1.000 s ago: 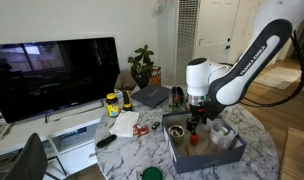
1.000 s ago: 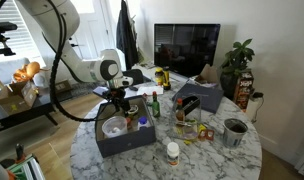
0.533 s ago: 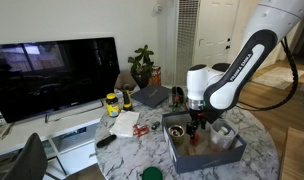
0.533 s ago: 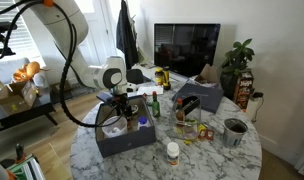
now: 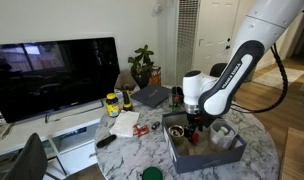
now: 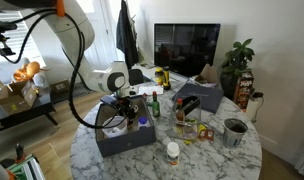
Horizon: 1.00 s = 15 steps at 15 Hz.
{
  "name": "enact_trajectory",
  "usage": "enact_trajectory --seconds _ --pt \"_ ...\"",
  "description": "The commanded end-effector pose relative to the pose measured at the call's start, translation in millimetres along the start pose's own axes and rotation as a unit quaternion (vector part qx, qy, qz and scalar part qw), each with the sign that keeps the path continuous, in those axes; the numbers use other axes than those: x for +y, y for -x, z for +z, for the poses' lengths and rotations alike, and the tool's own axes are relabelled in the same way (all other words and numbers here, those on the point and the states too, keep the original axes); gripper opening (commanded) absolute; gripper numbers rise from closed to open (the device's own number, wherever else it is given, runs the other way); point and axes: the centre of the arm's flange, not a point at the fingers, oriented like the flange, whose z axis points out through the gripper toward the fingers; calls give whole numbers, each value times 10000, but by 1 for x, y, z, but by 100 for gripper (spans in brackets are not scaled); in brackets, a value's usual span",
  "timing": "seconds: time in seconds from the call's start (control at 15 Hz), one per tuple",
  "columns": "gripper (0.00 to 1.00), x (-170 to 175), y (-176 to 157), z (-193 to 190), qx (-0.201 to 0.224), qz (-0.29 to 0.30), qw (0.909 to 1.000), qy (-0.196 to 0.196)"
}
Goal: Put the orange object inside the transparent container
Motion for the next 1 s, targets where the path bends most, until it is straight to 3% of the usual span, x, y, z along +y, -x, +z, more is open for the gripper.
enact_trajectory --seconds 0.0,0.07,0.2,0.53,0.73,0.93 --pt "96 -5 -18 13 90 -99 9999 31" --pt "73 -5 -20 13 54 -110 9999 46" --pt "68 -5 -18 13 -147 -162 9997 62" --pt "28 -3 -8 6 -395 -233 9989 134" --pt "24 -12 9 -47 -224 -313 9992 55" --pt "24 -24 22 -112 262 -462 9983 -233"
